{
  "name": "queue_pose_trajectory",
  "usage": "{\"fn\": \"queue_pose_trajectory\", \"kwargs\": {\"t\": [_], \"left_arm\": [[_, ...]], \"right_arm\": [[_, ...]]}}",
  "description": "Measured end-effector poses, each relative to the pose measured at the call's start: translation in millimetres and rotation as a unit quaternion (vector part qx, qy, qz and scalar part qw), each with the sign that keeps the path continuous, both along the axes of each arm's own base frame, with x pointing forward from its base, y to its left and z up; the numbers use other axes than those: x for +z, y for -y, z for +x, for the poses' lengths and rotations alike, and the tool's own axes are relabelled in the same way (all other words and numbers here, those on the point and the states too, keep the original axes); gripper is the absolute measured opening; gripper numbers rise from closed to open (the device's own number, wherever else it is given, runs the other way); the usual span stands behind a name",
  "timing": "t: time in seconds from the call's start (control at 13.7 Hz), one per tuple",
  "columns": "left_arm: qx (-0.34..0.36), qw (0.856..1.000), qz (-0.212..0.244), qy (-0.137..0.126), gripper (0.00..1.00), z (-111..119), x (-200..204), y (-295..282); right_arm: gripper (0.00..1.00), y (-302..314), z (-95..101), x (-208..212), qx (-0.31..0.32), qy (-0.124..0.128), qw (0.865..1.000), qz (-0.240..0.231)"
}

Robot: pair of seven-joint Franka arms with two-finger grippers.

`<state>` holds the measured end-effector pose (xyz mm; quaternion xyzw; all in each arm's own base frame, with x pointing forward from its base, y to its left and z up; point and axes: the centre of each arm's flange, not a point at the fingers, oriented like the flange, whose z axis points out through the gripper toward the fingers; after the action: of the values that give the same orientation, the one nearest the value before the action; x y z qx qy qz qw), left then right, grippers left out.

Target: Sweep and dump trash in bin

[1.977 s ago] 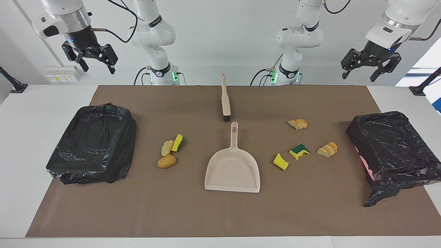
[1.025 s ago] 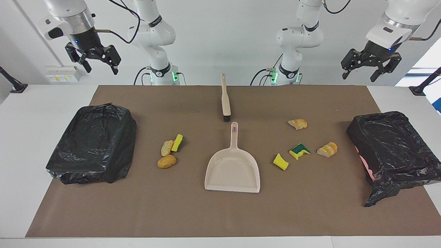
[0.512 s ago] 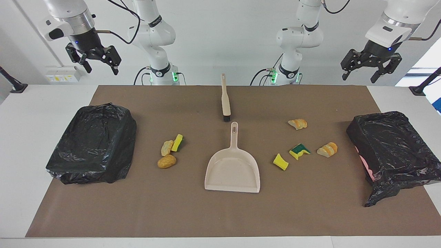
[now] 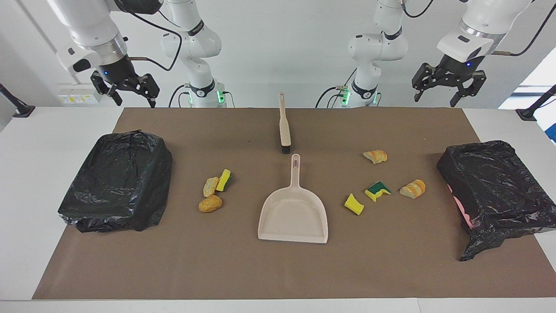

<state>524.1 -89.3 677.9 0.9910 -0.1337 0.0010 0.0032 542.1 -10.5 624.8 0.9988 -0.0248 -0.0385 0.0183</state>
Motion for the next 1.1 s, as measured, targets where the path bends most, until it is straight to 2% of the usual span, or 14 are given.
{"fn": "queue_pose_trajectory", "kwargs": {"t": [0.22, 0.37, 0.73, 1.1], "left_arm": [[-0.004, 1.000, 0.005, -0.018, 1.00, -19, -14, 43], [-0.013, 1.000, 0.007, -0.024, 1.00, -36, -25, 71], [0.030, 0.999, 0.006, -0.031, 1.00, -74, -75, 155], [0.052, 0.998, 0.007, -0.036, 1.00, -111, -134, 203]], "right_arm": [[1.00, -30, 34.0, -37, 0.009, -0.005, 1.000, -0.001], [1.00, -55, 47.9, -58, 0.006, -0.006, 1.000, -0.003], [1.00, -94, 54.3, -93, 0.014, -0.037, 0.999, 0.010], [1.00, -153, 58.8, -124, -0.022, -0.038, 0.999, 0.002]]}}
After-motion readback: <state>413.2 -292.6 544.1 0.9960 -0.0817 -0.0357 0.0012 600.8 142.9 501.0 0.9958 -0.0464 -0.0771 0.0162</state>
